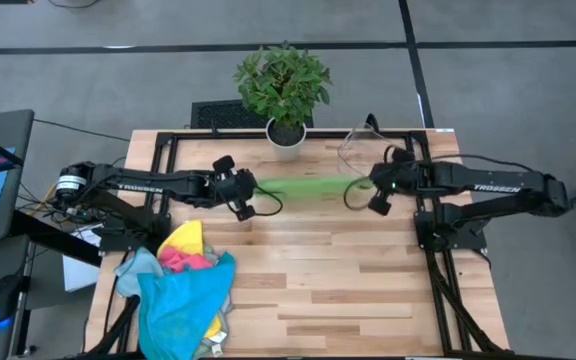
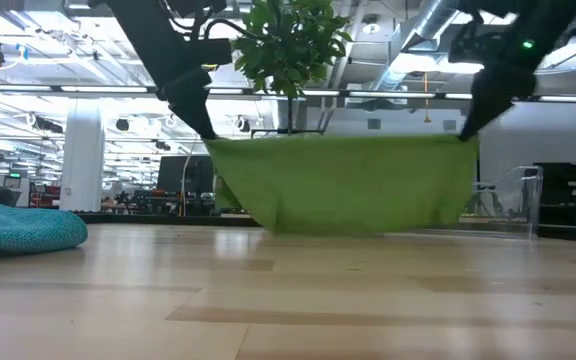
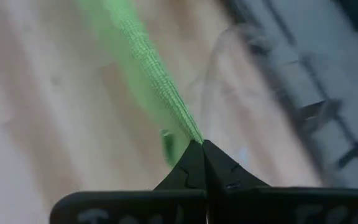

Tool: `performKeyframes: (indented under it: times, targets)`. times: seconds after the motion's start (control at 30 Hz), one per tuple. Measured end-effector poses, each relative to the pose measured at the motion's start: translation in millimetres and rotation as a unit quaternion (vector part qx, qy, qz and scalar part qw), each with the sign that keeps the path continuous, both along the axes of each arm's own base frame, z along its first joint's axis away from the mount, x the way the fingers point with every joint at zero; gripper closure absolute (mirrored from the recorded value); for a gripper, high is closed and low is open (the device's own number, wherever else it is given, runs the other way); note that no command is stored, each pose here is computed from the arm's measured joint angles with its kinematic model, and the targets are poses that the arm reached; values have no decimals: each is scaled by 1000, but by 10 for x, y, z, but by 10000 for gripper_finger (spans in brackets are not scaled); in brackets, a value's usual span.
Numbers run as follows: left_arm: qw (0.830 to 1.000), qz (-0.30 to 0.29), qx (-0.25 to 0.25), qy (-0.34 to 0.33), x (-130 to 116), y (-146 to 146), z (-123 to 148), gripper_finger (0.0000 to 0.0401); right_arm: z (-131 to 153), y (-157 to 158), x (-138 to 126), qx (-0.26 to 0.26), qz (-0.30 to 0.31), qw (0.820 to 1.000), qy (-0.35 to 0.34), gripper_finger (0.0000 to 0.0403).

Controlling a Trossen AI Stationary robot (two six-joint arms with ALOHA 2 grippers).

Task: Fold microfiber towels
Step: Fold the green microfiber towel

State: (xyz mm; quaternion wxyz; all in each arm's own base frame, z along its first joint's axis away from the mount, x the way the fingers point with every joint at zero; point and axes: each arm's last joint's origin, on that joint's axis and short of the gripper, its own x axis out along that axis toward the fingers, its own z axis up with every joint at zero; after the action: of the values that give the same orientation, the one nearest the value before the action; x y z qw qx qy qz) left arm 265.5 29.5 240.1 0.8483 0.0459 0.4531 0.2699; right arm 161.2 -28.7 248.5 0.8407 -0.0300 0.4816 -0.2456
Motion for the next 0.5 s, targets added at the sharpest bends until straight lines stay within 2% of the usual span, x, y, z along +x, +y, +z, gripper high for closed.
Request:
performKeyframes:
  times: [0.1, 0.23, 0.5]
  targets:
    - [998, -46, -27, 18, 13, -196, -138, 401, -157, 220, 45, 27, 26, 999, -7, 397]
    - [991, -91, -88, 35, -67, -527, -418, 401, -289, 525, 82, 59, 58, 996, -29, 397]
    - [982, -104, -145, 64, -320, -1028, -803, 401, -501, 1130, 206, 162, 32, 983, -85, 397]
